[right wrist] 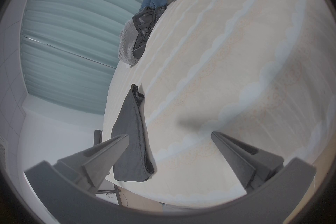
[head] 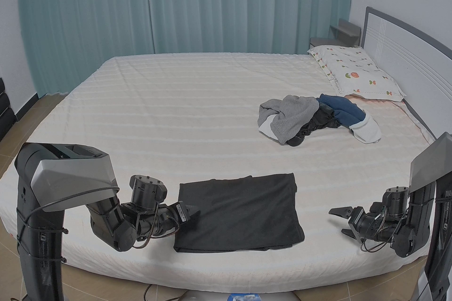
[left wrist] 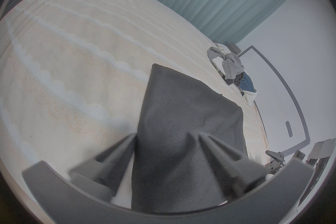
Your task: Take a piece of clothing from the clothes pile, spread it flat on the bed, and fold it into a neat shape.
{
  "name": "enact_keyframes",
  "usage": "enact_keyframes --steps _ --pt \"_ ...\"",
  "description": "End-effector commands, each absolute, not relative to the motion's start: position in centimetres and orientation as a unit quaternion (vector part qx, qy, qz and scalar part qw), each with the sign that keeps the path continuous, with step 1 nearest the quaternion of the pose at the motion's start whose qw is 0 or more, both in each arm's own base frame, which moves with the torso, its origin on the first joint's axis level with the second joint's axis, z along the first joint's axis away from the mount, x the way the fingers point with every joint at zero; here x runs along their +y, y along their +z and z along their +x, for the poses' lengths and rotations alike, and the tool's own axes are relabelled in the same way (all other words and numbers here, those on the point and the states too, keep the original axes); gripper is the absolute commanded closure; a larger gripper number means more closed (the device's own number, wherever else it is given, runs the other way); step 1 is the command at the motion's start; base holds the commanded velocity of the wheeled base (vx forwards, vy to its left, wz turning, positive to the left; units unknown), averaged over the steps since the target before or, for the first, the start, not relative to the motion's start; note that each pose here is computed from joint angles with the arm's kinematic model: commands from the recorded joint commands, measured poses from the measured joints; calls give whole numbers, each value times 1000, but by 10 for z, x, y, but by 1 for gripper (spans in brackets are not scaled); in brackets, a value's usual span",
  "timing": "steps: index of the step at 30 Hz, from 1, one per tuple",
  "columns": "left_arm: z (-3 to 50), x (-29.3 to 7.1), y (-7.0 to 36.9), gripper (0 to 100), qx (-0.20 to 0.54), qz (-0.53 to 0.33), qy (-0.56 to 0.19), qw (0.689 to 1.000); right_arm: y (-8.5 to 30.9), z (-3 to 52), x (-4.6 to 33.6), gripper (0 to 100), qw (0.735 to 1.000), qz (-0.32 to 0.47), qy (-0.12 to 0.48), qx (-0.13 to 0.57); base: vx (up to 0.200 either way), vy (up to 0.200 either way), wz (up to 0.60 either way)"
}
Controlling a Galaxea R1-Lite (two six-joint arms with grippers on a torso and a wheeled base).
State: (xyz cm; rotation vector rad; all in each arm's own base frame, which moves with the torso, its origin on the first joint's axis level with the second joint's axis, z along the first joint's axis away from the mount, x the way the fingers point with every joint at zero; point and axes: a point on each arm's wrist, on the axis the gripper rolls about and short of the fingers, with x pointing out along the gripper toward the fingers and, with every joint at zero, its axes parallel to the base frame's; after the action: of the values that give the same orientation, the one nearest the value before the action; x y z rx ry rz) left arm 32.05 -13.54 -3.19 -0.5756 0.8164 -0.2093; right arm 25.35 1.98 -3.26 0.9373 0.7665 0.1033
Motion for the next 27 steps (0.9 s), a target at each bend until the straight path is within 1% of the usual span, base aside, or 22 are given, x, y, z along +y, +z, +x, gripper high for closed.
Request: enact_keyframes --steps 1,27 --pt "321 -135 -33 100 391 -276 -100 872 -32 254 20 0 822 440 50 357 0 0 0" --pt "320 -136 -30 100 388 -276 -98 874 -33 253 20 0 821 440 49 360 0 0 0"
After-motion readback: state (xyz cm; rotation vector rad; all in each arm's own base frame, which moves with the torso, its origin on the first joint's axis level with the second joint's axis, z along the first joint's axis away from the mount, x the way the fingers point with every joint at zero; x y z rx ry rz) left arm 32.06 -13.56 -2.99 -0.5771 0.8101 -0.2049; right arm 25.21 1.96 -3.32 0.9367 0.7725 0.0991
